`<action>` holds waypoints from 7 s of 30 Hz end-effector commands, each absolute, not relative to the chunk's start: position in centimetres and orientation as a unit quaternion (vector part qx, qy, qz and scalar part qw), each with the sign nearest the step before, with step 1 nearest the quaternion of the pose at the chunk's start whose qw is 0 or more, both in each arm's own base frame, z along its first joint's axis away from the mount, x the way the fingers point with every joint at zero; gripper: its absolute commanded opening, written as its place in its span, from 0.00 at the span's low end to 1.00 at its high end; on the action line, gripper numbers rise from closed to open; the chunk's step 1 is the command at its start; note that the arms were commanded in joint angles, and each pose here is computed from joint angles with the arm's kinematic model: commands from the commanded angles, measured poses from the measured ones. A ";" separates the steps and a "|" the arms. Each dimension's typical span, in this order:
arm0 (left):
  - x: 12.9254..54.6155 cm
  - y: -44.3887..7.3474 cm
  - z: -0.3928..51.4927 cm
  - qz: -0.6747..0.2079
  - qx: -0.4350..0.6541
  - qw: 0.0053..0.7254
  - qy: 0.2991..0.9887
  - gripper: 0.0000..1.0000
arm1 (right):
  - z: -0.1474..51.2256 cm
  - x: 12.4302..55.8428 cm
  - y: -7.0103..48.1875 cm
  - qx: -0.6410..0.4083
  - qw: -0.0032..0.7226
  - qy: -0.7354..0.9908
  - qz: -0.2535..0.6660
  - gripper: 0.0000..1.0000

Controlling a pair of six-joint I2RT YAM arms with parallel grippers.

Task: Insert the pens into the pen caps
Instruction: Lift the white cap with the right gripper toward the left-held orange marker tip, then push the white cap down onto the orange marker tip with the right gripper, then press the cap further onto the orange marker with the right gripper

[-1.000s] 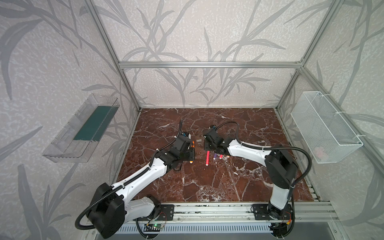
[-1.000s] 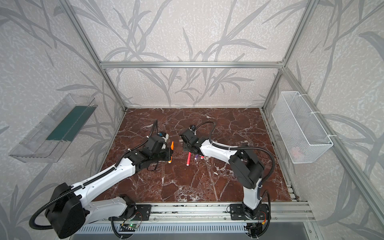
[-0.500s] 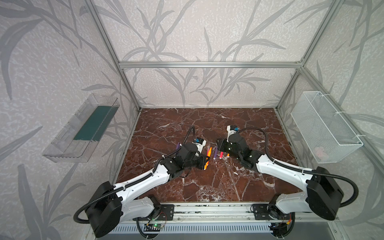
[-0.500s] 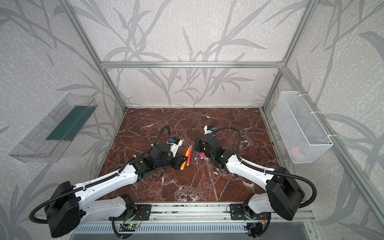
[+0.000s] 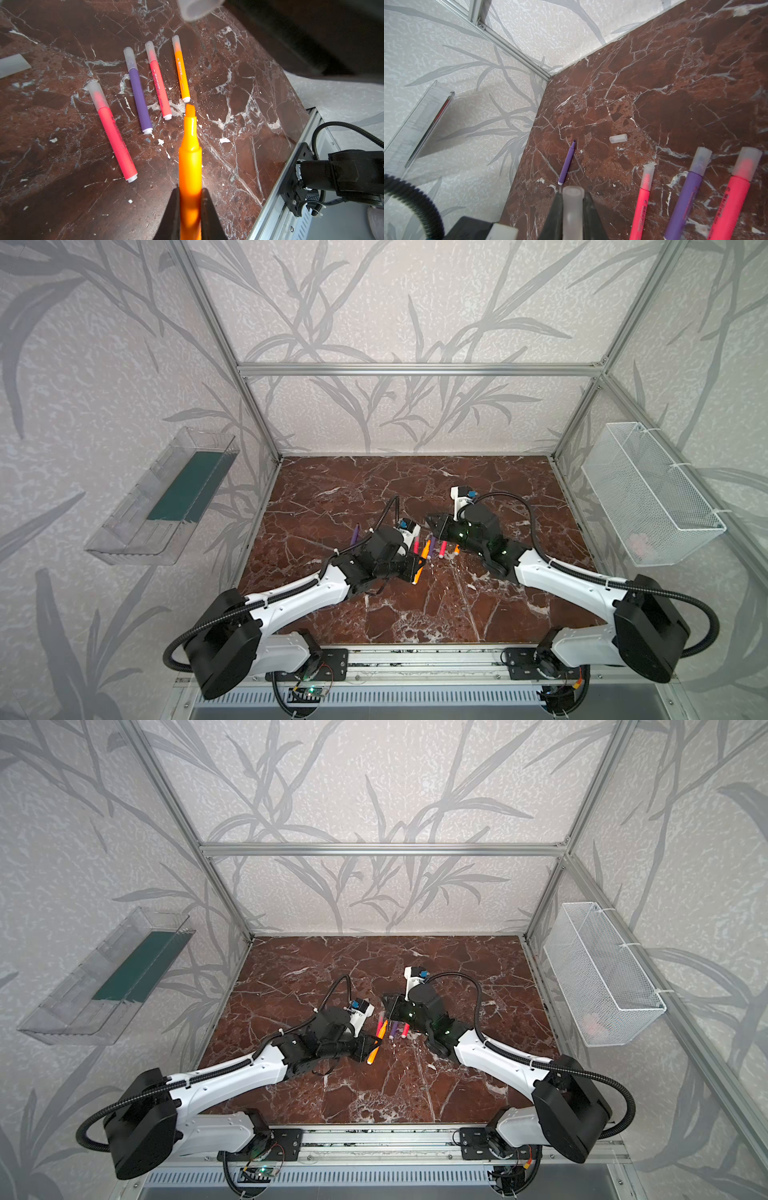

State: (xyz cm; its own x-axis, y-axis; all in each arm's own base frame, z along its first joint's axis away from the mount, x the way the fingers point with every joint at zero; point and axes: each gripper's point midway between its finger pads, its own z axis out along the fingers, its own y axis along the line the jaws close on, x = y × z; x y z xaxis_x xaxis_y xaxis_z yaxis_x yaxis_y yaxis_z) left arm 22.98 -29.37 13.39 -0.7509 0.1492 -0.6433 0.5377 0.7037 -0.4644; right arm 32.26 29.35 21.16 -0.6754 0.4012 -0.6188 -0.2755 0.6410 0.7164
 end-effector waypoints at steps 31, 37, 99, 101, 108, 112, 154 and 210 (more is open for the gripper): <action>25.2 -28.8 18.1 -0.324 0.164 0.376 0.853 0.00 | 20.6 31.6 30.4 0.044 0.390 0.796 0.461 0.02; 25.4 -28.7 18.1 -0.322 0.160 0.378 0.853 0.00 | 20.6 31.4 30.4 0.045 0.389 0.795 0.463 0.02; 29.6 -25.0 21.9 -0.473 0.005 0.366 0.801 0.00 | 23.1 28.1 33.1 -0.017 0.407 0.695 0.592 0.00; 30.2 -24.1 21.0 -0.433 -0.008 0.368 0.823 0.00 | 22.3 28.1 33.5 -0.014 0.397 0.719 0.570 0.00; 31.1 -22.0 19.4 -0.347 -0.028 0.368 0.862 0.00 | 20.9 27.0 34.5 -0.034 0.399 0.757 0.516 0.00; 30.8 -23.5 20.0 -0.392 -0.004 0.353 0.849 0.00 | 21.9 26.8 34.9 -0.050 0.415 0.711 0.565 0.00; 25.9 -27.9 21.3 -0.417 0.143 0.332 0.834 0.00 | 22.5 32.5 32.9 -0.011 0.419 0.781 0.463 0.21; 30.1 -23.9 20.3 -0.310 0.062 0.374 0.872 0.00 | 17.7 28.9 33.0 -0.042 0.401 0.858 0.319 0.00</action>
State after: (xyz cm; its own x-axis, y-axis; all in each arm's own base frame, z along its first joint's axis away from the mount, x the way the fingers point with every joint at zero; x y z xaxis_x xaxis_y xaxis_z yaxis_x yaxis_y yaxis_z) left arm 26.25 -25.87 17.59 -0.7803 0.0370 -0.6243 0.4181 0.7733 -0.4767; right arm 31.10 34.01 20.39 -0.6401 0.2538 -0.7252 -0.3133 0.7756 0.5480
